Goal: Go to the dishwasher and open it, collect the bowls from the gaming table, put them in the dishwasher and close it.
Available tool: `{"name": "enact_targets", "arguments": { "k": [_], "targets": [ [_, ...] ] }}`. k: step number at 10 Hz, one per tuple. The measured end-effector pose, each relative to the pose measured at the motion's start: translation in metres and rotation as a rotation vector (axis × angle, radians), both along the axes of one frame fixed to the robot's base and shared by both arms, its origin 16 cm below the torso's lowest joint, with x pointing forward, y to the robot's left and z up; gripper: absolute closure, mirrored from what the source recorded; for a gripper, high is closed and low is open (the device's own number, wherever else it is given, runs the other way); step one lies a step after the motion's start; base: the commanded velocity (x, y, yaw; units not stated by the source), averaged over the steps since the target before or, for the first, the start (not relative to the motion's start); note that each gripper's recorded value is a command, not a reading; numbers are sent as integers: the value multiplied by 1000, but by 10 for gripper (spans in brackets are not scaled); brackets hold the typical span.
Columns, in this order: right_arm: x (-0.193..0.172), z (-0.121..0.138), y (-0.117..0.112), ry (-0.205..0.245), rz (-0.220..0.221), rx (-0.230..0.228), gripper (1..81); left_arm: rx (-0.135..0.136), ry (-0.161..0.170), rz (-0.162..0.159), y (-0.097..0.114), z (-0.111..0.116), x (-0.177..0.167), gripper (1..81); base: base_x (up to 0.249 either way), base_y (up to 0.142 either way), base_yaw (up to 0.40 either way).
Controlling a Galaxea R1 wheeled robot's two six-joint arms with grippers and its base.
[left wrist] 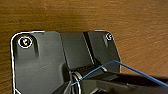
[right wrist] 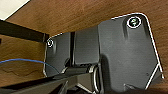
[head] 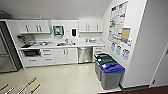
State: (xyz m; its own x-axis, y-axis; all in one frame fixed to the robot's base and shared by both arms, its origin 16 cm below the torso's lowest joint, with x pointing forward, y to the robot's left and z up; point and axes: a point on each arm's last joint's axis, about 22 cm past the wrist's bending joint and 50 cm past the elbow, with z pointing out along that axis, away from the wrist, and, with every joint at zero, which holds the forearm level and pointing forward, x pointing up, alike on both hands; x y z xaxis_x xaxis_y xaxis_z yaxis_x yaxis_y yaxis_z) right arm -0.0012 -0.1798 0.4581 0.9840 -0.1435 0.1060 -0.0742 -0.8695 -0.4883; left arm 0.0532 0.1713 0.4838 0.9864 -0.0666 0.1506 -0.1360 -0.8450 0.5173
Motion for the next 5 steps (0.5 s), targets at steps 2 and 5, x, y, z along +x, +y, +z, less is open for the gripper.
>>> {"name": "enact_targets", "arguments": {
  "k": [2,5],
  "targets": [
    [-3,0,0,4,1,0,10,1,4,-1,0,0,-3,10,196,0,0],
    [-3,0,0,2,1,0,10,-2,2,-1,-2,0,-2,10,193,0,0]
  ]
}}
